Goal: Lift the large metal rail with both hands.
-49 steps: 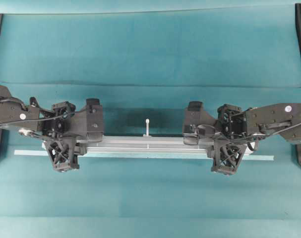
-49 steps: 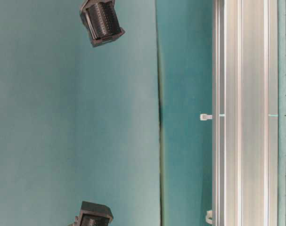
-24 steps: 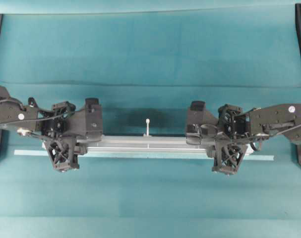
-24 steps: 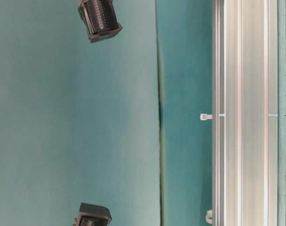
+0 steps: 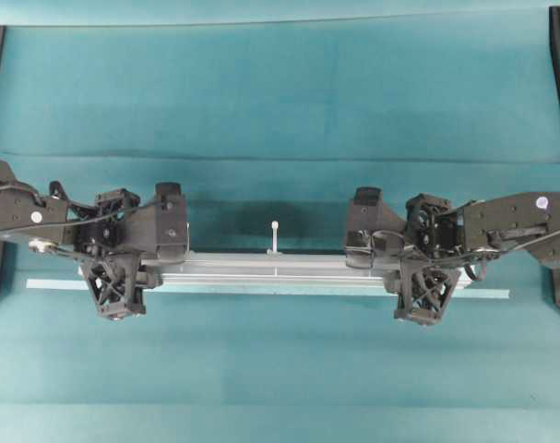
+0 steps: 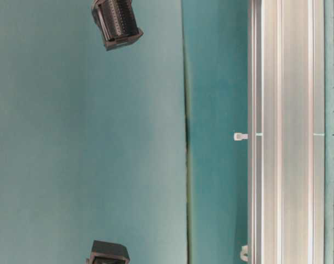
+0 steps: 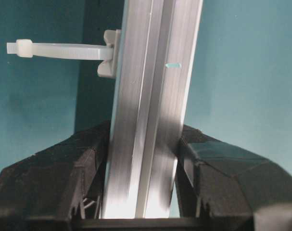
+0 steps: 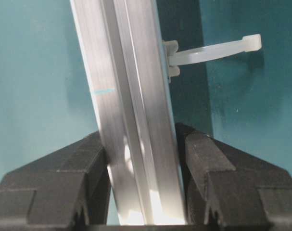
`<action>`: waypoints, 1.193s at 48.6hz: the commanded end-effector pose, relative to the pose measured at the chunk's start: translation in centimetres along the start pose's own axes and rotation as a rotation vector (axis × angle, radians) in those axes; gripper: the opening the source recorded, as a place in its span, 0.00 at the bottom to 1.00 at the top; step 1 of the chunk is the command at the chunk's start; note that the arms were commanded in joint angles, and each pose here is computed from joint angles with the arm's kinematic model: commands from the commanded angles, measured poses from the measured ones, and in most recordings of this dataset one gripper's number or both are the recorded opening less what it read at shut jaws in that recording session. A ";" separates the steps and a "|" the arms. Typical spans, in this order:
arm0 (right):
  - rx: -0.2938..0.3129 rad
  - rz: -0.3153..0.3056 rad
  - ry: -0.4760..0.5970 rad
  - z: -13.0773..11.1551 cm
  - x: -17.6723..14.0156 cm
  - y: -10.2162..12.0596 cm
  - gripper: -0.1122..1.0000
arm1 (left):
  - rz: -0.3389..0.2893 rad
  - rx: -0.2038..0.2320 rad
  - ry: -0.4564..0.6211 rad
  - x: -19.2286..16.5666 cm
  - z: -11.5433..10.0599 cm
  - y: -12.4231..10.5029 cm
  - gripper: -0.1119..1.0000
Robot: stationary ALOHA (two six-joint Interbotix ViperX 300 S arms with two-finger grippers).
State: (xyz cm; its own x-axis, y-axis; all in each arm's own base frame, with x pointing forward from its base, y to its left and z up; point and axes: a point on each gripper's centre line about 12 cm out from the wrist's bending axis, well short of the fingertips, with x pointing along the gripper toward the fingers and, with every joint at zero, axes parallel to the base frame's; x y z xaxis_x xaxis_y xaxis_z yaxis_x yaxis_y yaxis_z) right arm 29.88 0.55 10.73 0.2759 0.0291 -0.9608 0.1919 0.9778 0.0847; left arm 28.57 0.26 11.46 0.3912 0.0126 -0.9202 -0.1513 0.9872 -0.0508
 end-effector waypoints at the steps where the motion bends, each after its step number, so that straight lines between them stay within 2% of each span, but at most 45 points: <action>1: 0.034 0.002 0.014 -0.2 0.4 -0.1 0.47 | 0.004 -0.033 -0.013 -0.1 0.3 0.5 0.42; 3: 0.037 0.001 0.017 -0.2 0.4 -0.1 0.53 | 0.005 -0.035 -0.007 -0.1 0.2 0.6 0.42; 10: 0.036 0.002 0.008 -0.1 0.4 -0.1 0.87 | 0.004 -0.032 -0.002 0.0 0.0 0.5 0.42; 14: 0.033 0.002 0.008 -0.1 0.4 0.0 0.96 | 0.004 -0.030 0.000 0.0 -0.1 0.5 0.42; 26: 0.033 0.003 0.007 -0.1 0.4 0.1 0.96 | 0.005 -0.027 0.013 0.1 -0.6 0.5 0.42; 34: 0.056 0.003 0.010 -0.2 0.5 0.2 0.96 | 0.006 -0.026 0.021 0.1 -0.9 0.5 0.42; 41: 0.057 0.003 0.010 -0.3 0.4 0.3 0.96 | 0.006 -0.037 0.024 0.2 -1.1 0.5 0.44; 42: 0.056 0.003 0.010 -0.3 0.4 0.3 0.96 | 0.006 -0.038 0.024 0.2 -1.1 0.5 0.46; 48: 0.046 0.002 -0.007 0.1 0.1 0.3 0.96 | 0.005 -0.029 0.018 0.0 -1.0 0.5 0.79; 51: 0.038 0.000 -0.020 0.2 -0.2 0.3 0.96 | 0.005 -0.024 0.010 -0.2 -0.9 0.5 0.91; 54: 0.034 0.002 -0.032 0.3 -0.6 0.3 0.96 | 0.003 -0.023 -0.006 -0.5 -0.6 0.5 0.98; 58: 0.033 0.004 -0.049 0.4 -1.1 0.3 0.96 | -0.002 -0.022 -0.031 -1.2 -0.3 0.4 0.97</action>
State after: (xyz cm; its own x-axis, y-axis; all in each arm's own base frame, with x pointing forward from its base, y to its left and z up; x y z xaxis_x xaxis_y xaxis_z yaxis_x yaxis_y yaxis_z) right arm 29.72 0.73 11.19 0.2931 0.0241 -0.9558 0.2228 0.9704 0.0928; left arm 27.27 0.64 11.21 0.3754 0.0160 -0.9267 -0.1772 0.9826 -0.0548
